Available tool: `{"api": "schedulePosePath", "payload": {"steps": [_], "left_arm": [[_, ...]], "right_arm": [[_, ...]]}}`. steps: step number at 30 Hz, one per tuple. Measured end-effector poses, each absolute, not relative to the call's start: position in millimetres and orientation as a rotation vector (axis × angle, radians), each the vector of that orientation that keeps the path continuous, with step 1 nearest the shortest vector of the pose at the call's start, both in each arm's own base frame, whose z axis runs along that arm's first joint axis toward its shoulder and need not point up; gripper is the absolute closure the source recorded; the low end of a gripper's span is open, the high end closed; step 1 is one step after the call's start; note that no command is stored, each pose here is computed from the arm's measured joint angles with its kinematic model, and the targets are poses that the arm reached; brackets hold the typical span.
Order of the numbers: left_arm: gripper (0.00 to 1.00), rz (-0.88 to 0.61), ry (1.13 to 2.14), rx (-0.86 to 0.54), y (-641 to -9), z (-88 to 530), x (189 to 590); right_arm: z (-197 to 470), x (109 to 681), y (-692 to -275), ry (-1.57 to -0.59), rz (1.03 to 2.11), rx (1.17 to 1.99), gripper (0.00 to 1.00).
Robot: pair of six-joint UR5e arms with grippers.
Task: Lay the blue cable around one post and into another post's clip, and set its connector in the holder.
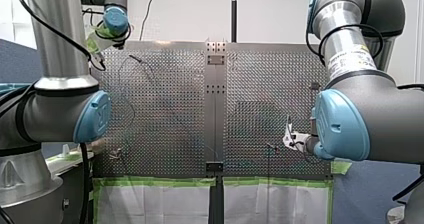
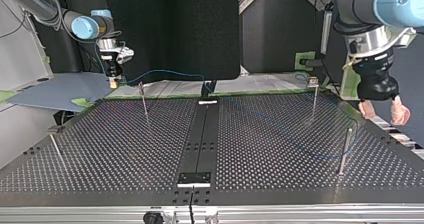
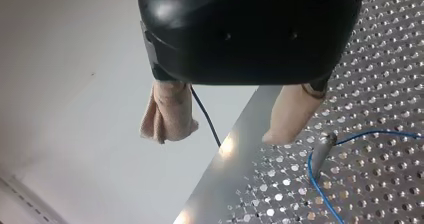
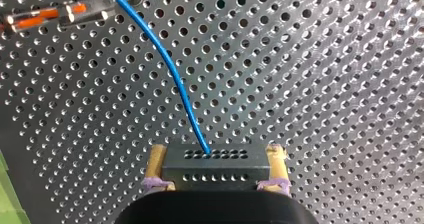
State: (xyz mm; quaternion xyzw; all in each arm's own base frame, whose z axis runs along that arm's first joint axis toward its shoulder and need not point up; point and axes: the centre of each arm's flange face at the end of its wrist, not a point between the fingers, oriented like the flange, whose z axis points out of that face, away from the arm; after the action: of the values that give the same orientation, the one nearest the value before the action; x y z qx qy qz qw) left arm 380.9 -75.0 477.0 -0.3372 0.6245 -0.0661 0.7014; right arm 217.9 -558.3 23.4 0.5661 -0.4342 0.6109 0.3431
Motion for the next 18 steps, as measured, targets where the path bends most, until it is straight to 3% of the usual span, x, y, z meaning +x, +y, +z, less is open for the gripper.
{"api": "schedulePosePath", "payload": {"steps": [18], "left_arm": [[0.00,-0.040,1.522,-0.597,-119,518,381]], "right_arm": [[27,223,-560,-1.114,1.587,1.476,1.00]]}}
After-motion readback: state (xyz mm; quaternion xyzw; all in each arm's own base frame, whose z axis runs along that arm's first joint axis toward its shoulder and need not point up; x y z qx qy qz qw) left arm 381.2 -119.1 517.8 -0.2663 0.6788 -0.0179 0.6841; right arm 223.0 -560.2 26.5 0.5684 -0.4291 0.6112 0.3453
